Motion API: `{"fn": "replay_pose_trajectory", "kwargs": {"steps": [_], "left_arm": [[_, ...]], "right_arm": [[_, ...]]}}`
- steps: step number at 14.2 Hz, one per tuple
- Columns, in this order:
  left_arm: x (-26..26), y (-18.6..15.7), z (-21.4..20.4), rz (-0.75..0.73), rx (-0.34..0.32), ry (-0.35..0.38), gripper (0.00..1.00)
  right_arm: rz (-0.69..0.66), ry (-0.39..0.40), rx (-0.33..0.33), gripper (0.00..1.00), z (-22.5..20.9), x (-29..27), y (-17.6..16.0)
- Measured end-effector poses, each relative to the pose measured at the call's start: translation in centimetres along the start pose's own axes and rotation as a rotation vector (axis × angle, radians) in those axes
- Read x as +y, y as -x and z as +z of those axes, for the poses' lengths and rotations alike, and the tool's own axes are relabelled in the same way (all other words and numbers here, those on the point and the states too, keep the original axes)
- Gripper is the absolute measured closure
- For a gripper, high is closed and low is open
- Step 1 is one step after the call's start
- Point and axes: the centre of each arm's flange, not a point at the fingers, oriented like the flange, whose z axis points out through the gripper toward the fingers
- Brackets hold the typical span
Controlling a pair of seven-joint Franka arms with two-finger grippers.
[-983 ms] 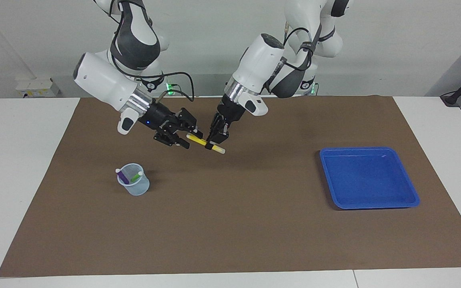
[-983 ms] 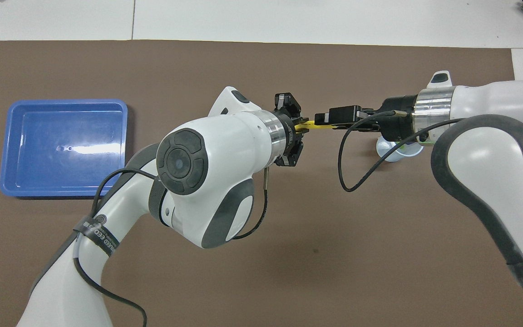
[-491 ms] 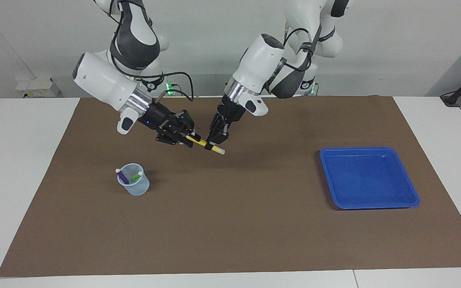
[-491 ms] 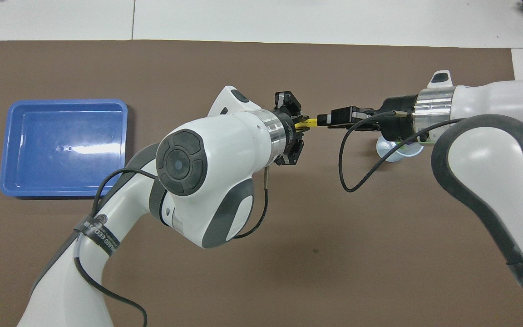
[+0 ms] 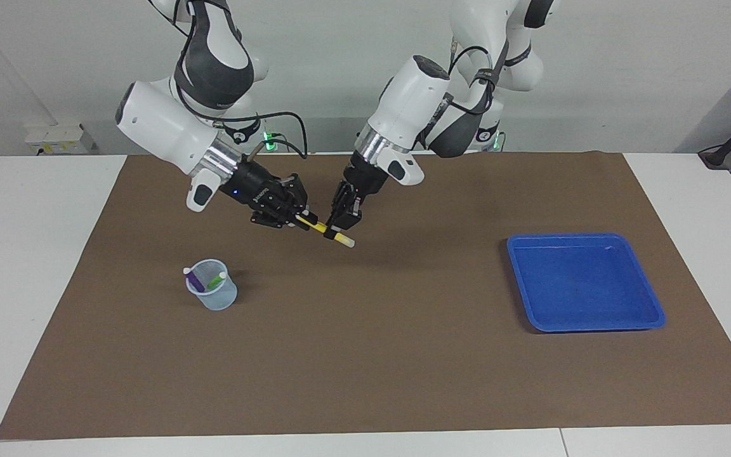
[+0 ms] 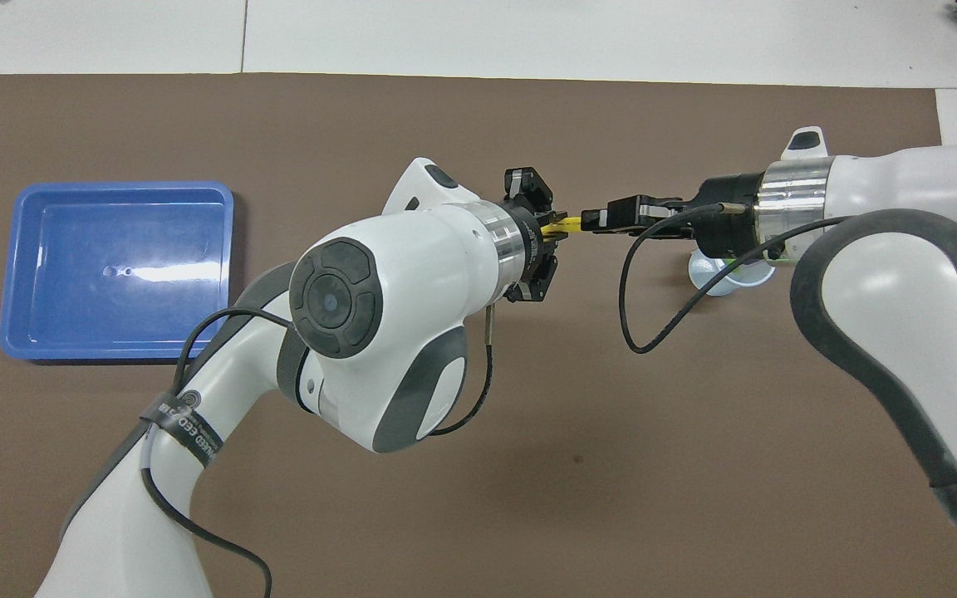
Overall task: Transfer and insert pens with both arms
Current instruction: 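Close the right gripper on the yellow pen's free end, then carry the yellow pen to the cup while the left gripper withdraws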
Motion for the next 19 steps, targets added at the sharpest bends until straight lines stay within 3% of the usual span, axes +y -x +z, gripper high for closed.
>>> {"fn": "replay_pose_trajectory", "kwargs": {"steps": [3, 4, 8, 11, 16, 19], "left_arm": [[0.1, 0.1, -0.1, 0.001, -0.003, 0.005, 0.82], [0.0, 0.1, 0.0, 0.002, -0.003, 0.003, 0.77], [0.5, -0.7, -0.1, -0.008, 0.010, 0.004, 0.34], [1.5, -2.1, -0.3, -0.027, 0.027, 0.009, 0.01], [5.0, -8.1, -1.9, -0.095, 0.102, -0.008, 0.00], [5.8, -9.0, -2.8, -0.077, 0.134, 0.010, 0.00]], "right_arm": [[-0.008, 0.003, 0.001, 0.81, -0.2, -0.2, -0.1], [-0.018, 0.014, 0.000, 0.81, -0.5, -0.2, -0.2], [-0.047, 0.077, 0.004, 0.81, -2.7, 0.9, -1.1], [-0.103, 0.186, -0.009, 0.81, -3.8, 1.9, -1.4], [-0.218, 0.456, -0.066, 0.81, -6.0, 4.7, -1.8], [-0.297, 0.620, -0.101, 0.81, -6.9, 5.8, -2.0]]}}
